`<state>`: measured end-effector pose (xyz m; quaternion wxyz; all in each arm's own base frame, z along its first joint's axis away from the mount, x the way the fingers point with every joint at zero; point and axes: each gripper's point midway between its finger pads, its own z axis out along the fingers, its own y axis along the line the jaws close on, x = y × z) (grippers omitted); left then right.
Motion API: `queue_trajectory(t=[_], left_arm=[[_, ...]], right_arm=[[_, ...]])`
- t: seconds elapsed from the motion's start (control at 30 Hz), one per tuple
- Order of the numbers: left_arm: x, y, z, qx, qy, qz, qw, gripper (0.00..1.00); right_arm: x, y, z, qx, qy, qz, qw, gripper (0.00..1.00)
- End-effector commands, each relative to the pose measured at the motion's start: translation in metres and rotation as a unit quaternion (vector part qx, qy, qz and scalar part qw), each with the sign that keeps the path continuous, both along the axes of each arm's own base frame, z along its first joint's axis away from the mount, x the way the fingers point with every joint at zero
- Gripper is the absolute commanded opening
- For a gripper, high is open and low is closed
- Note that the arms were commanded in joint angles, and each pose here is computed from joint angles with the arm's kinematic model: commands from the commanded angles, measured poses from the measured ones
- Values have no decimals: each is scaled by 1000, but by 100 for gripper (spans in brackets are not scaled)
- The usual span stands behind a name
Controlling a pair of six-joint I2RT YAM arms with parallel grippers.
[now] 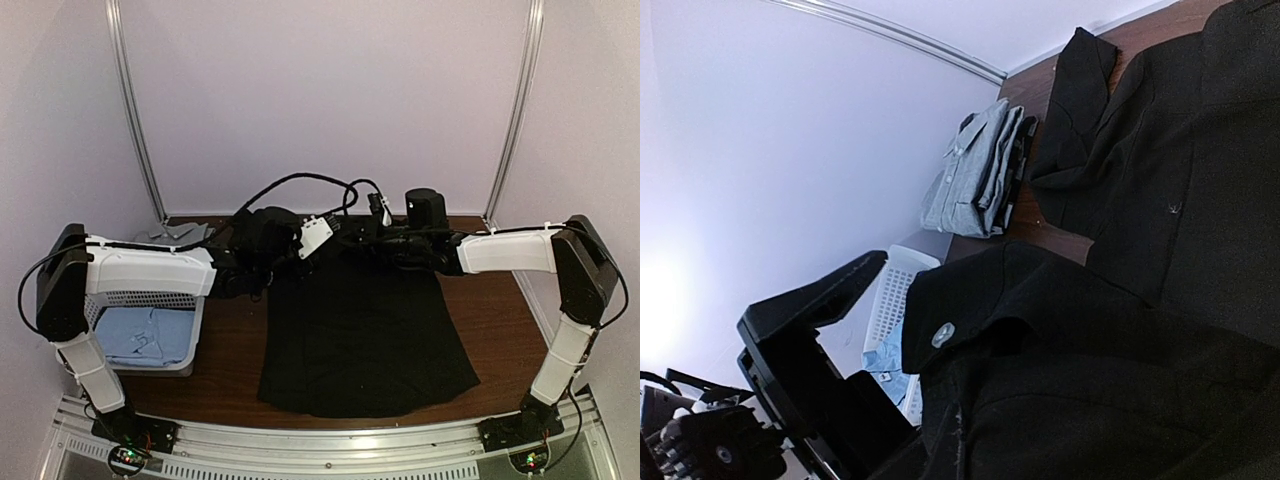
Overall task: Fold and stack the long sleeve shirts
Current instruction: Pass from the right arm to the left
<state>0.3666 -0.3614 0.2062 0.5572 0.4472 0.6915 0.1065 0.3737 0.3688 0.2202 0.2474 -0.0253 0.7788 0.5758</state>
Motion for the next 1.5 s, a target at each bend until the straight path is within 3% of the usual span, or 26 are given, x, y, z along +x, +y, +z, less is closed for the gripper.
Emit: queue_trajectory(t=[0.0, 0.37, 0.5, 0.63, 0.83, 0.9, 1.2, 1.47], left_arm=[[6, -5, 20, 0, -57, 8, 998, 84], [10, -23, 2, 14, -51, -9, 999, 79], [12, -30, 10, -11, -51, -10, 999, 70], [13, -37, 17, -35, -47, -16, 998, 55], [12, -45, 15, -47, -35, -28, 998, 9], [11, -46, 15, -52, -31, -29, 998, 0], [2, -55, 36, -148, 17, -47, 988, 0], [16, -38, 37, -261, 140, -38, 954, 0]], right_arm=[[5, 1, 14, 3, -23, 5, 1000, 0], [5, 1, 13, 0, -22, 5, 1000, 0], [6, 1, 12, -2, -21, 3, 1000, 0], [7, 0, 11, -5, -20, 0, 1000, 0], [6, -1, 10, -7, -21, -2, 1000, 0], [7, -2, 10, -8, -22, -5, 1000, 1], [13, -24, 16, -44, -53, -49, 996, 39], [12, -85, 0, -130, -64, -127, 981, 56]])
